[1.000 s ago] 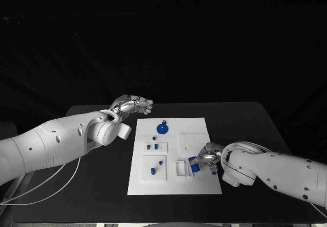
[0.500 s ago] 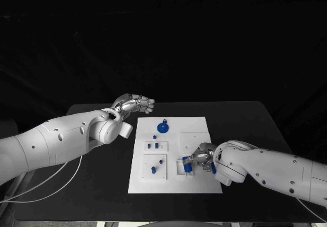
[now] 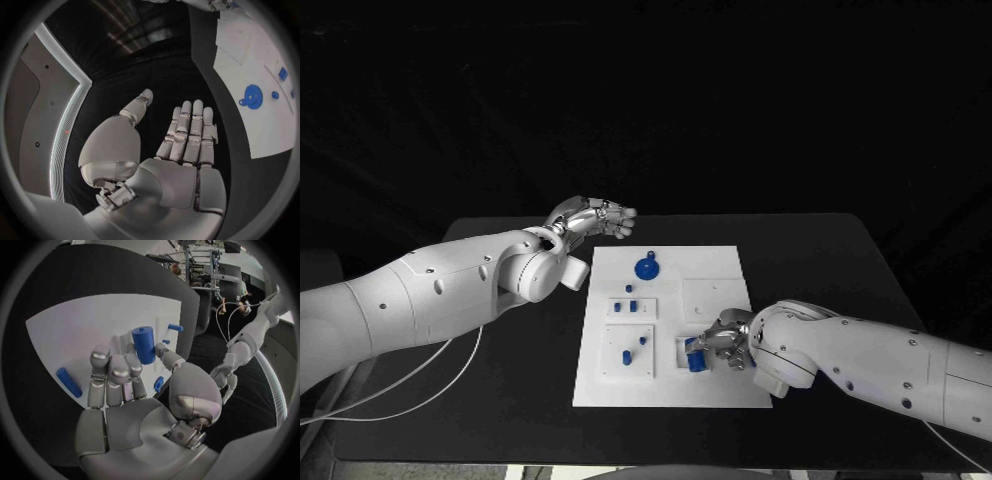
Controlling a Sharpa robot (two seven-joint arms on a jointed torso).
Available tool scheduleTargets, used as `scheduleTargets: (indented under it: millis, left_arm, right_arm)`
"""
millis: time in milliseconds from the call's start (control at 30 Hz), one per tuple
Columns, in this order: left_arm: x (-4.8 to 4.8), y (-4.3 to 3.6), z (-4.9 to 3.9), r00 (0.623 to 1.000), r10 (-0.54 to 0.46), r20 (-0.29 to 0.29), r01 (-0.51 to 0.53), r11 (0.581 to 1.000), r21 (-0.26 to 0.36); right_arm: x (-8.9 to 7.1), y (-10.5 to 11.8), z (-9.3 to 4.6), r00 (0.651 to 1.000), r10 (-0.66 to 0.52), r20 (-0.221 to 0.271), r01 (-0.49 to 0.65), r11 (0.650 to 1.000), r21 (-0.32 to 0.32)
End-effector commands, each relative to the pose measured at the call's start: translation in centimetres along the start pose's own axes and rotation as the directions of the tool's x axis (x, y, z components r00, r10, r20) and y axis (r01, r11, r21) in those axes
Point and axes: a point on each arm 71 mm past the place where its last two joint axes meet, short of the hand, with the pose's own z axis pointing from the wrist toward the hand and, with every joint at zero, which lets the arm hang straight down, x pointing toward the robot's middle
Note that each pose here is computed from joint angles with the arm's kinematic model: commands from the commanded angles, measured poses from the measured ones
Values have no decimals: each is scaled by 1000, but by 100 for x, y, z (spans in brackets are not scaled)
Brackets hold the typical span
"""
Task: Assemble the parts on the task board
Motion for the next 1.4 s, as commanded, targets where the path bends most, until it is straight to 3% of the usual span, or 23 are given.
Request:
scheduleTargets:
  millis: [33,533,1200,1400]
  left_arm:
    - [27,-14,10,1000,-8,-15,8,1000,7]
    - [16,-12,14,1000,-7,-13,7,1000,4]
    - [-10,-6,14,1000,-4,-7,4,1000,0]
    - [-26,-3,8,1000,-2,-5,2,1000,-2]
  right_arm:
    - [37,36,7,999,-27,-22,27,1000,-10]
    - [23,77,35,999,-49,12,49,998,-24]
    - [25,74,9,998,-63,19,64,997,-49]
    - [38,19,-53,997,-78,-22,75,991,-115]
